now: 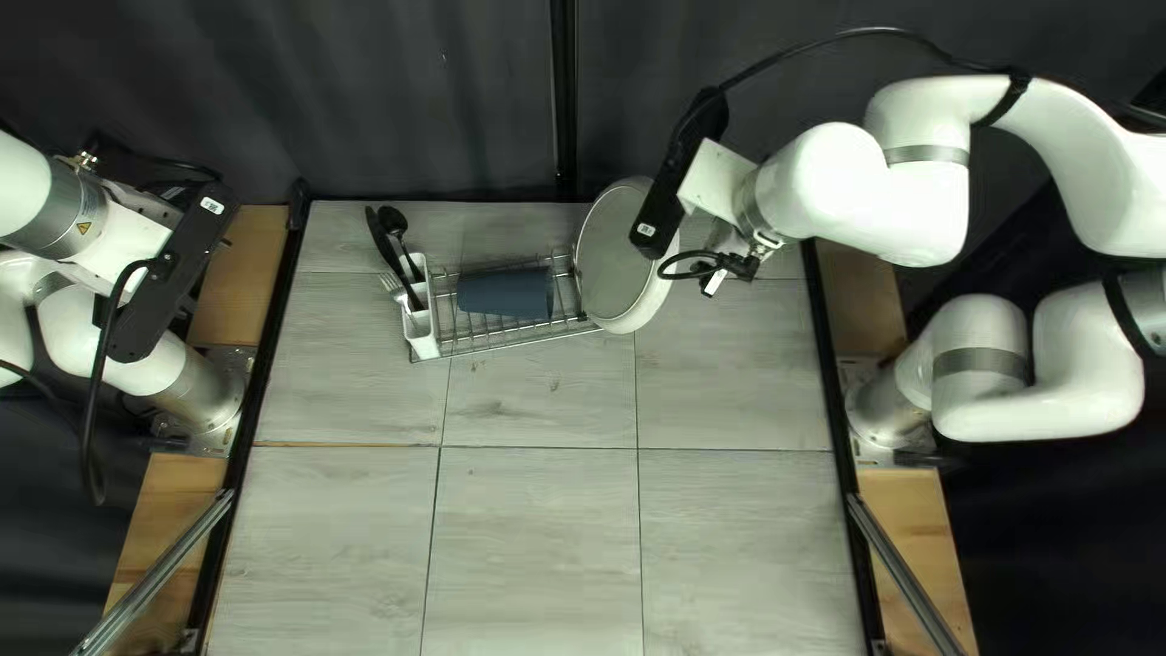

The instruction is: Pick up and place plate onto table. Place down one fork to the left of the plate. Place spoon and knife to the right of the plate. Place cup above the knife and spoon

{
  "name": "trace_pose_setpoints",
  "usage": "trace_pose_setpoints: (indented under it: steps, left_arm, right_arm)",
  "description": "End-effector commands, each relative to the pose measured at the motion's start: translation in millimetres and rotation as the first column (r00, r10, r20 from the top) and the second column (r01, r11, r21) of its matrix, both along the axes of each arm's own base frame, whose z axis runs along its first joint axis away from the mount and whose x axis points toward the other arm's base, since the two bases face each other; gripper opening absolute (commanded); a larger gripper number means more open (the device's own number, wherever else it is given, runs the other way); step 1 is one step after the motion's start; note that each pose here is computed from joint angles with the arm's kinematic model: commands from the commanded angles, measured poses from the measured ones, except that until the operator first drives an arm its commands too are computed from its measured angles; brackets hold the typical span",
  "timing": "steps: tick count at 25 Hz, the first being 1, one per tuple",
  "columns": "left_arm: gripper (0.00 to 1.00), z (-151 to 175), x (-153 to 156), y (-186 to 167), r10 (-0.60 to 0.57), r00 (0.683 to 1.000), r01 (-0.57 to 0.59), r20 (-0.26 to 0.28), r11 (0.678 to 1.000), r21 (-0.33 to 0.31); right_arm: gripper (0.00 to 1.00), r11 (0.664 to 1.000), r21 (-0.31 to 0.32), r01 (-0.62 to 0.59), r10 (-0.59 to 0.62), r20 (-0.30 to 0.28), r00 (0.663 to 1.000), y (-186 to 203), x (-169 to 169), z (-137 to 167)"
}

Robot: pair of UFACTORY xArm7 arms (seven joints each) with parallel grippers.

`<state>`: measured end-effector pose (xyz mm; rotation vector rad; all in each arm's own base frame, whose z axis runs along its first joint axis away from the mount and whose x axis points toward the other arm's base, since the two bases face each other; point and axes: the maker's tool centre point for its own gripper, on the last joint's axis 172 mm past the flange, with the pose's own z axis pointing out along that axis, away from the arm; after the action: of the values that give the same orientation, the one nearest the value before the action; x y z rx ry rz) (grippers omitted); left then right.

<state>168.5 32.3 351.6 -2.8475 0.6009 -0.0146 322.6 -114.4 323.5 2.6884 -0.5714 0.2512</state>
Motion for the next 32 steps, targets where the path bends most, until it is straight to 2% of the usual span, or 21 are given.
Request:
trace_pose_setpoints:
  steps: [1, 6, 8, 11, 18, 20, 23, 27, 29, 32]
  left_arm:
    - [1.00, 0, 0, 0, 0.000, 1.000, 0.000, 0.000, 1.000, 0.000]
    - [1.00, 0, 0, 0, 0.000, 1.000, 0.000, 0.000, 1.000, 0.000]
    - [1.00, 0, 0, 0, 0.000, 1.000, 0.000, 0.000, 1.000, 0.000]
    - [1.00, 0, 0, 0, 0.000, 1.000, 0.000, 0.000, 1.000, 0.000]
    - [1.00, 0, 0, 0, 0.000, 1.000, 0.000, 0.000, 1.000, 0.000]
    - [1.00, 0, 0, 0, 0.000, 1.000, 0.000, 0.000, 1.000, 0.000]
    - [1.00, 0, 0, 0, 0.000, 1.000, 0.000, 0.000, 1.000, 0.000]
    - [1.00, 0, 0, 0, 0.000, 1.000, 0.000, 0.000, 1.000, 0.000]
    - [1.00, 0, 0, 0, 0.000, 1.000, 0.000, 0.000, 1.000, 0.000]
    - [1.00, 0, 0, 0, 0.000, 1.000, 0.000, 0.000, 1.000, 0.000]
  right_arm:
    - [1.00, 1.000, 0.000, 0.000, 0.000, 0.000, 1.000, 0, 0, 0]
    - [1.00, 1.000, 0.000, 0.000, 0.000, 0.000, 1.000, 0, 0, 0]
    - [1.00, 1.000, -0.001, 0.008, -0.008, 0.011, 1.000, -10, 3, -9]
    - [1.00, 0.994, 0.042, 0.100, -0.103, 0.067, 0.992, -32, 12, -24]
    - [1.00, 0.958, 0.065, 0.279, -0.286, 0.160, 0.945, -48, 28, -49]
    - [1.00, 0.938, 0.082, 0.338, -0.347, 0.178, 0.921, -53, 33, -59]
    - [1.00, 0.890, 0.124, 0.439, -0.456, 0.191, 0.869, -66, 36, -74]
    - [1.00, 0.806, 0.202, 0.556, -0.590, 0.206, 0.781, -78, 34, -89]
    - [1.00, 0.777, 0.223, 0.588, -0.628, 0.213, 0.749, -79, 34, -95]
    - [1.00, 0.751, 0.246, 0.613, -0.659, 0.222, 0.719, -78, 35, -99]
